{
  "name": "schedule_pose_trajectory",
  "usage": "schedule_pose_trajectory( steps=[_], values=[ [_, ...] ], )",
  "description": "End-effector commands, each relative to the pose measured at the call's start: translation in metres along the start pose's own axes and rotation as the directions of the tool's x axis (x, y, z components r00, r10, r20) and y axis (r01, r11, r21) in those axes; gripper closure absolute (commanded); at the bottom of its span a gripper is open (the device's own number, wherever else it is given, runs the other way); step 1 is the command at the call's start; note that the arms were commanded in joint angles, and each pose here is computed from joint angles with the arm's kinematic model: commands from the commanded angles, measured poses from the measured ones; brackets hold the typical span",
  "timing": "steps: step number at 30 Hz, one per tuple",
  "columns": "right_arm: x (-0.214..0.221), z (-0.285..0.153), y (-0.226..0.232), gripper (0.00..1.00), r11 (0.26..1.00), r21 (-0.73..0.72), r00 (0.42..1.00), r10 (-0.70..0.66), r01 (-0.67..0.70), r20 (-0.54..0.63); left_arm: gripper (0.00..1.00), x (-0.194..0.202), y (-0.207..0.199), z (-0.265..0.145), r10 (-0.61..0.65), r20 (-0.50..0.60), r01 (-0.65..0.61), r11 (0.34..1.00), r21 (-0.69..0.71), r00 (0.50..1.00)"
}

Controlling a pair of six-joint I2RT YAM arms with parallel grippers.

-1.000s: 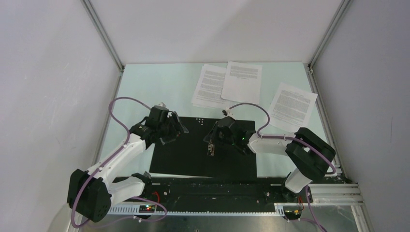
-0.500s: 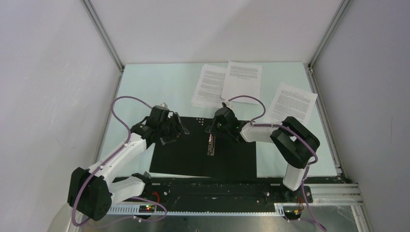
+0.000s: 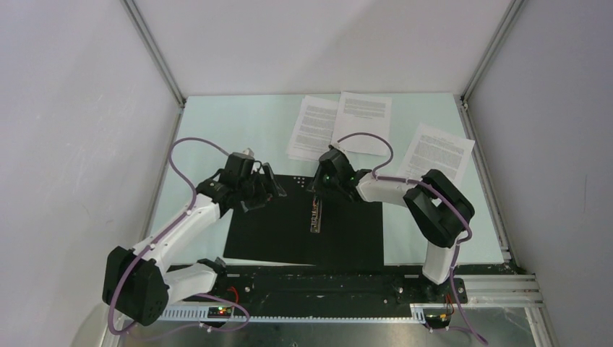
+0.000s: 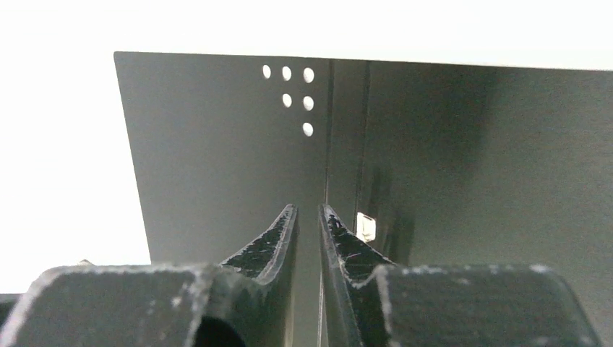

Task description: Put the files into the folder

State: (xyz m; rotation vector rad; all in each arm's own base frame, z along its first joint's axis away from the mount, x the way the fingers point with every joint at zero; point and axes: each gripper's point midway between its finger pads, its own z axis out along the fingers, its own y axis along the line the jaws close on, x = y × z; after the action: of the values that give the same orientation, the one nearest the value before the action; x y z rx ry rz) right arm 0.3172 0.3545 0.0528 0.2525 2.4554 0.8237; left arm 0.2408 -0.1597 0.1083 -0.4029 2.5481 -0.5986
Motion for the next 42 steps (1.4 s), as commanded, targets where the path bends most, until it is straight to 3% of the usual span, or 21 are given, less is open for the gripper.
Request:
schedule_pose_trajectory(
  steps=[1,4,6,8,12,18,25,33,35,42],
  values=[
    [-0.029,-0.029,0.013,0.77,1.000,-0.005,0.999,-0.029,0.029,0.027,0.16,-0.024,-0.030,-0.010,0.047,0.054,-0.050,0.996,0.071,0.997],
    [-0.052,-0.057,0.009,0.70,0.999,0.015,0.997,-0.030,0.029,0.074,0.14,-0.034,-0.040,-0.010,0.047,0.069,-0.052,0.995,0.081,0.997],
    [-0.064,-0.074,-0.007,0.51,0.997,0.075,0.996,-0.029,0.023,0.089,0.13,-0.046,-0.049,-0.008,0.054,0.088,-0.061,0.994,0.088,0.995],
    [-0.077,-0.087,-0.018,0.39,0.995,0.104,0.994,-0.019,0.008,0.111,0.13,-0.066,-0.066,-0.010,0.068,0.123,-0.081,0.991,0.104,0.990],
    [-0.112,-0.109,-0.039,0.26,0.991,0.129,0.983,0.021,-0.045,0.185,0.12,-0.096,-0.094,-0.004,0.087,0.166,-0.109,0.986,0.130,0.982],
    [-0.164,-0.120,-0.076,0.24,0.980,0.130,0.954,0.110,-0.151,0.279,0.12,-0.130,-0.131,0.021,0.136,0.179,-0.167,0.970,0.175,0.974],
    [-0.209,-0.102,-0.117,0.26,0.961,0.055,0.921,0.243,-0.272,0.306,0.17,-0.162,-0.177,0.081,0.204,0.137,-0.233,0.939,0.251,0.969],
    [-0.217,-0.090,-0.133,0.27,0.956,0.034,0.922,0.270,-0.291,0.278,0.23,-0.177,-0.212,0.166,0.118,0.054,-0.129,0.928,0.348,0.992],
    [-0.218,-0.093,-0.134,0.28,0.958,0.032,0.923,0.264,-0.284,0.278,0.25,-0.171,-0.211,0.196,0.085,0.008,-0.083,0.932,0.353,0.996],
    [-0.225,-0.087,-0.146,0.29,0.954,0.038,0.922,0.275,-0.296,0.273,0.31,-0.159,-0.204,0.238,0.001,-0.038,0.011,0.949,0.315,0.999]
  ],
)
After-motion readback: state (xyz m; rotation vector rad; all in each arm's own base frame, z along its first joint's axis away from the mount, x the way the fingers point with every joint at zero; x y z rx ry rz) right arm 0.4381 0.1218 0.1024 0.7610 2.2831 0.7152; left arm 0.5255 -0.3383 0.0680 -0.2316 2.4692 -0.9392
